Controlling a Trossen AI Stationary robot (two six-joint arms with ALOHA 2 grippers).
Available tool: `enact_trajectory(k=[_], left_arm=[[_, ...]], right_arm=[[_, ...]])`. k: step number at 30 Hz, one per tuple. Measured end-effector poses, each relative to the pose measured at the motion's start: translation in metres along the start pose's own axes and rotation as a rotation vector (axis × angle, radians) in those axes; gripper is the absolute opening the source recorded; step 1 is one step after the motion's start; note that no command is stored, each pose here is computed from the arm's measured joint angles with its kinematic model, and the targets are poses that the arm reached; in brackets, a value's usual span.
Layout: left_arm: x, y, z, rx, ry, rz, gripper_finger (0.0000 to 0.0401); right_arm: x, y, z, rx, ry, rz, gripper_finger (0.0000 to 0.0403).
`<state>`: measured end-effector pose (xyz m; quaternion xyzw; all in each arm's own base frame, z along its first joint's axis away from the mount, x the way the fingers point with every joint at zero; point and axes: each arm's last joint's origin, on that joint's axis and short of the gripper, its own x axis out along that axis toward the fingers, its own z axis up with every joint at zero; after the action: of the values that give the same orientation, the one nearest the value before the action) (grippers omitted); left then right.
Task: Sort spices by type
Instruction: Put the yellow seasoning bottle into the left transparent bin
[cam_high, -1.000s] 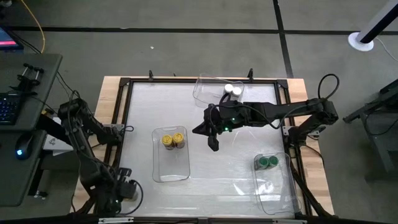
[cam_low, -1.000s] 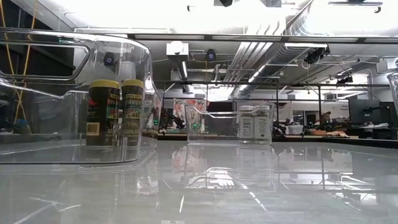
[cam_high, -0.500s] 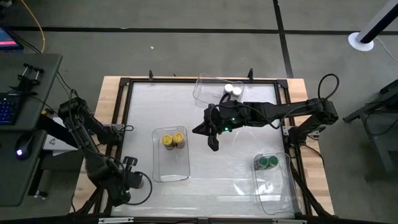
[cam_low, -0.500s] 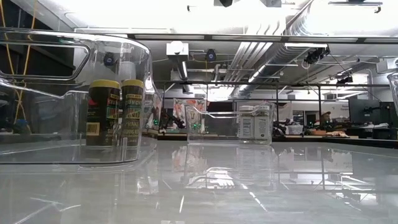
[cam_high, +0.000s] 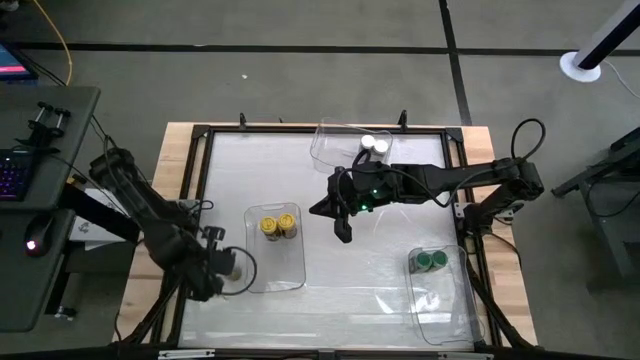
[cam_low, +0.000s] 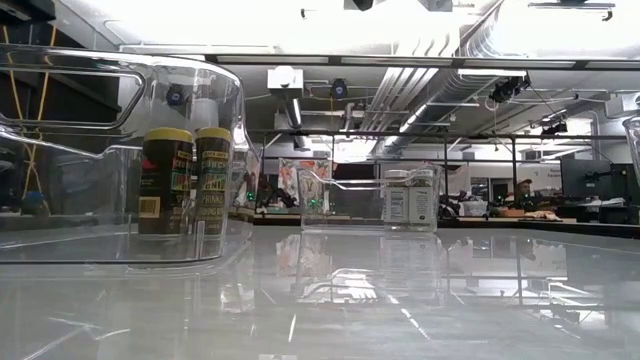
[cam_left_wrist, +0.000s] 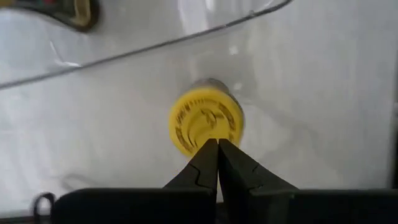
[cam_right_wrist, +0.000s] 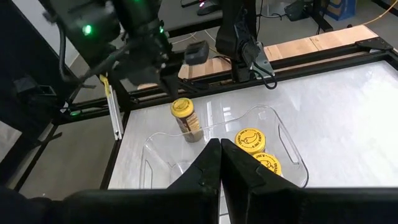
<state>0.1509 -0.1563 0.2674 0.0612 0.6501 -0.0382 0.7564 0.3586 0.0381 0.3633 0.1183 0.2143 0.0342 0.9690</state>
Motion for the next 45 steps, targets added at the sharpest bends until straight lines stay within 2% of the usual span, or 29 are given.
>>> enact_trajectory(k=[6, 10, 14, 22, 27, 36, 45], left_arm=[[-0.023, 0.014, -0.01, -0.155, -0.066, -0.108, 0.0002], [-0.031, 0.019, -0.014, -0.246, -0.102, -0.146, 0.0028], [-0.031, 0.018, -0.014, -0.312, -0.096, -0.155, 0.0091], [-0.014, 0.014, -0.01, -0.486, -0.05, -0.094, 0.0264], [0.005, 0.017, -0.006, -0.555, -0.003, -0.028, 0.0326], [0.031, 0.021, -0.005, -0.617, 0.012, -0.053, 0.0337], [0.053, 0.026, -0.011, -0.654, 0.024, -0.024, 0.0337]], right_arm=[[0.0, -0.004, 0.001, 0.005, -0.003, -0.011, 0.0], [0.0, -0.009, 0.002, -0.003, -0.005, -0.022, 0.0], [0.0, -0.011, 0.002, -0.022, 0.001, -0.029, 0.0], [-0.001, -0.015, -0.001, -0.027, 0.034, -0.044, 0.0], [-0.001, -0.015, -0.001, -0.035, 0.034, -0.044, 0.0], [0.0, -0.015, -0.001, -0.035, 0.034, -0.044, 0.0], [0.0, -0.015, -0.001, -0.016, 0.034, -0.045, 0.0]])
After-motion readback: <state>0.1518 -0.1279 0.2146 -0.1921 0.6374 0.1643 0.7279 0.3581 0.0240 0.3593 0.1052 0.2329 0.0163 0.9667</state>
